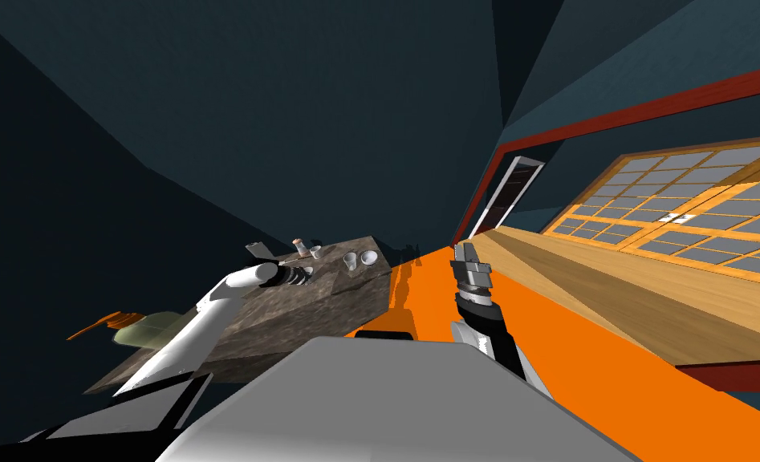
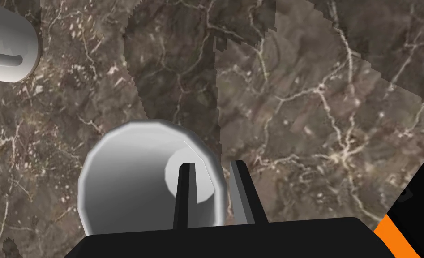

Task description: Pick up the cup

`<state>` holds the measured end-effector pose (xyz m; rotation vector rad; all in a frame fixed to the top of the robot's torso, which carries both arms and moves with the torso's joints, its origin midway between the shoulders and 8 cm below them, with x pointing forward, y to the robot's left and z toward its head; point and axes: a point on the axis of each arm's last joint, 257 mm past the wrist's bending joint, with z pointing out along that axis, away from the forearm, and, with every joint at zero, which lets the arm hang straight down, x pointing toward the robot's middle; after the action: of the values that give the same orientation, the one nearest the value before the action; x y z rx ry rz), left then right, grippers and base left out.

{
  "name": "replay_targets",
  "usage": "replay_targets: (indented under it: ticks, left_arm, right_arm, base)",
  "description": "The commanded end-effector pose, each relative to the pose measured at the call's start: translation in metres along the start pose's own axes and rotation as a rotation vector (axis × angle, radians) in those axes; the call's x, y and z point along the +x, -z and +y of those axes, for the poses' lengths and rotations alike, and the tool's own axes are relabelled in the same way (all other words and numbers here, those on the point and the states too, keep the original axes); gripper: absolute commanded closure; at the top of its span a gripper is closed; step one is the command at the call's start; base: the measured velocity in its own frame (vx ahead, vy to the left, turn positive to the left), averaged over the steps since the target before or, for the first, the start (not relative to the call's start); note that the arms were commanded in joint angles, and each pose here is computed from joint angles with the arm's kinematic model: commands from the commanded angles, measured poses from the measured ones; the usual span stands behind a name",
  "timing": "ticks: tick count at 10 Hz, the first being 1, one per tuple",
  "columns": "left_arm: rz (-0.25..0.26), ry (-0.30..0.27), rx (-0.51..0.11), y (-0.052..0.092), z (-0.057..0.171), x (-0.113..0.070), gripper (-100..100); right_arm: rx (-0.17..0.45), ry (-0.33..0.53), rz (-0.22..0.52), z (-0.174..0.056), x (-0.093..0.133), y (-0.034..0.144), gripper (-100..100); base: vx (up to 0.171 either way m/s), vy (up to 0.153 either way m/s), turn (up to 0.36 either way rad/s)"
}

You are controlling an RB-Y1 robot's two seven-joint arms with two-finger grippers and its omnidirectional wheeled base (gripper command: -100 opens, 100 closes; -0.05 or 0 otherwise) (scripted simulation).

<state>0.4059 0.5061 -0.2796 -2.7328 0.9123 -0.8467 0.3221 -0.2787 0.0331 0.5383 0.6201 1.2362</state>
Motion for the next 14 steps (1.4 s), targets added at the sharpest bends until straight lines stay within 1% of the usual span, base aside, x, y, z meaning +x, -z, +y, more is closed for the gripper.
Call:
replay_targets:
  ticks: [1, 2, 3, 4, 5, 6, 7, 8, 9, 10, 11, 12, 13, 14]
  left_arm:
    - [-0.001, 0.002, 0.009, 0.002, 0.003, 0.009, 100]
    - [0.000, 0.022, 0.009, 0.002, 0.003, 0.009, 100]
    - [-0.022, -0.003, 0.014, 0.002, 0.011, 0.010, 100]
    - [-0.012, 0.012, 0.019, 0.004, 0.011, 0.016, 100]
    - [-0.012, 0.029, 0.019, 0.004, 0.011, 0.016, 100]
    - [-0.031, 0.006, 0.023, 0.003, 0.019, 0.017, 100]
    - [-0.020, 0.021, 0.028, 0.005, 0.020, 0.023, 100]
    - [-0.020, 0.037, 0.028, 0.005, 0.020, 0.023, 100]
    - [-0.033, 0.012, 0.032, 0.005, 0.029, 0.027, 100]
    - [-0.025, 0.030, 0.035, 0.007, 0.030, 0.031, 100]
    - [-0.024, 0.046, 0.035, 0.007, 0.030, 0.031, 100]
    - [-0.035, 0.022, 0.039, 0.007, 0.041, 0.034, 100]
    - [-0.026, 0.038, 0.041, 0.008, 0.041, 0.038, 100]
    - [-0.026, 0.055, 0.041, 0.008, 0.041, 0.038, 100]
  right_arm:
    - [0.000, 0.000, 0.000, 0.000, 0.000, 0.000, 0]
    - [0.000, 0.000, 0.000, 0.000, 0.000, 0.000, 0]
    - [0.000, 0.000, 0.000, 0.000, 0.000, 0.000, 0]
    - [0.000, 0.000, 0.000, 0.000, 0.000, 0.000, 0]
    - [0.000, 0.000, 0.000, 0.000, 0.000, 0.000, 0]
    - [0.000, 0.000, 0.000, 0.000, 0.000, 0.000, 0]
    - [0.000, 0.000, 0.000, 0.000, 0.000, 0.000, 0]
    - [0.000, 0.000, 0.000, 0.000, 0.000, 0.000, 0]
    - [0.000, 0.000, 0.000, 0.000, 0.000, 0.000, 0]
    - [0.000, 0.000, 0.000, 0.000, 0.000, 0.000, 0]
    - [0.000, 0.000, 0.000, 0.000, 0.000, 0.000, 0]
    - [0.000, 0.000, 0.000, 0.000, 0.000, 0.000, 0]
    - [0.000, 0.000, 0.000, 0.000, 0.000, 0.000, 0]
    - [0.000, 0.000, 0.000, 0.000, 0.000, 0.000, 0]
  base:
    - [-0.021, 0.102, -0.038]
    - [-0.006, 0.045, 0.004]
    - [-0.014, 0.066, -0.063]
    - [-0.018, 0.073, -0.056]
    - [-0.007, 0.031, -0.002]
    - [-0.007, 0.056, -0.051]
    - [-0.015, 0.076, -0.055]
    - [-0.013, 0.042, -0.011]
    - [-0.021, 0.066, -0.059]
    - [-0.025, 0.071, -0.048]
    - [-0.014, 0.033, -0.006]
    - [-0.020, 0.063, -0.053]
    - [-0.023, 0.073, -0.049]
    - [-0.010, 0.038, -0.013]
